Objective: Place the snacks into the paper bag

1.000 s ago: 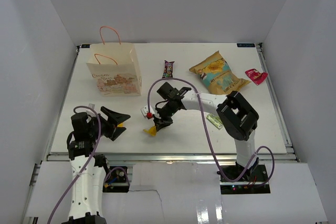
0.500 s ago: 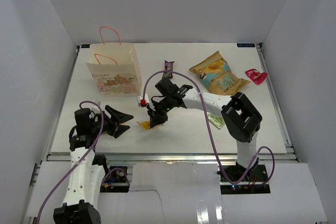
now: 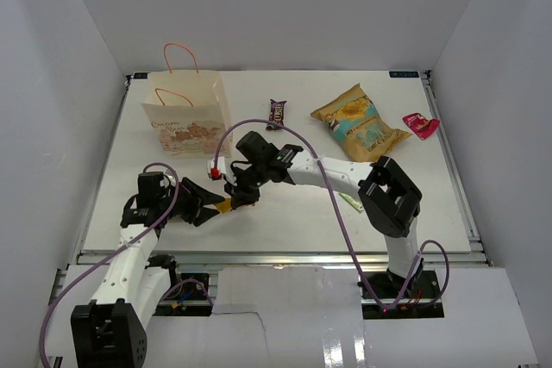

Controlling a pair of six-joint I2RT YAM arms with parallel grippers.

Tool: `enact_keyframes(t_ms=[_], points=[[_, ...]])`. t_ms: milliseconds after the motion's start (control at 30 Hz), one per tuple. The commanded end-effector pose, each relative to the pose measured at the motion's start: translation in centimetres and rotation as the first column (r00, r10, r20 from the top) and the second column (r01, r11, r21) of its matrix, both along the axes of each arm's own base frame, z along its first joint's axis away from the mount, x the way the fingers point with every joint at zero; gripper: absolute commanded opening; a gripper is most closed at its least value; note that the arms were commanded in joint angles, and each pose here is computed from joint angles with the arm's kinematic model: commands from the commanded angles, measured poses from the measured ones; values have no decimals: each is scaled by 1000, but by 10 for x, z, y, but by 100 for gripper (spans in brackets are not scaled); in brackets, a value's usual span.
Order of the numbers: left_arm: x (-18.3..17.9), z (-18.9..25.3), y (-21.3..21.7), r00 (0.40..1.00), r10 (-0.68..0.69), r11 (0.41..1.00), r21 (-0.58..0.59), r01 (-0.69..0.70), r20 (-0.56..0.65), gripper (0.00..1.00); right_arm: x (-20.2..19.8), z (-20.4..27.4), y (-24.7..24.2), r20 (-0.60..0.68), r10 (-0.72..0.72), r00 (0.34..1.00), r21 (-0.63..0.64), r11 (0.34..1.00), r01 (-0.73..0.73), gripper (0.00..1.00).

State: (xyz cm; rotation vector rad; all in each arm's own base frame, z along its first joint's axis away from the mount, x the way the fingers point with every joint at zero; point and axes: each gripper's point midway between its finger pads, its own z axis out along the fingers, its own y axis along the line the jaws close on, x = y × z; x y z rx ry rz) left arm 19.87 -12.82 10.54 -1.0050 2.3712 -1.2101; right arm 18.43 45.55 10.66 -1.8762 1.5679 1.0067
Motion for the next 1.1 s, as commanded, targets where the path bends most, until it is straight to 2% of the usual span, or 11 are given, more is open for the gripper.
enact_keyframes(t_ms=[0, 233, 267, 367, 400, 467, 567, 733, 833, 867, 1067], points=[[9, 7, 3, 999, 19, 1000, 24, -20, 33, 56, 8, 26, 19, 48, -11, 999, 75, 997, 7, 21], [9, 9, 1, 999, 20, 1000, 10, -21, 49, 30, 6, 30, 20, 42, -2, 999, 85, 996, -1, 25], [9, 12, 1, 998, 18, 1000, 8, -19, 57, 23, 6, 31, 20, 42, -1, 999, 87, 996, -2, 26], [16, 25, 2, 994, 17, 1000, 24, -19, 109, 11, 4, 38, 18, 50, 8, 999, 88, 996, -13, 42], [21, 37, 3, 988, 7, 999, 37, -13, 154, 6, 5, 42, 14, 60, 9, 998, 83, 996, -14, 51], [28, 51, 6, 977, -7, 998, 69, -8, 212, 0, 12, 49, 6, 62, 1, 998, 89, 996, -7, 57], [40, 83, 13, 951, -51, 987, 163, 1, 304, 0, 28, 72, -19, 59, -33, 998, 127, 992, 25, 66], [62, 157, 15, 871, -158, 965, 261, 35, 466, 0, 64, 120, -82, 18, -150, 988, 215, 966, 143, 69], [75, 194, 12, 836, -182, 965, 259, 50, 518, 0, 91, 122, -127, 10, -264, 965, 217, 942, 255, 69], [79, 226, 10, 800, -182, 968, 249, 42, 572, 0, 99, 115, -148, 13, -311, 950, 205, 931, 302, 69], [122, 317, 2, 713, -155, 983, 177, 44, 683, 0, 105, 92, -194, 13, -410, 912, 161, 901, 403, 69]])
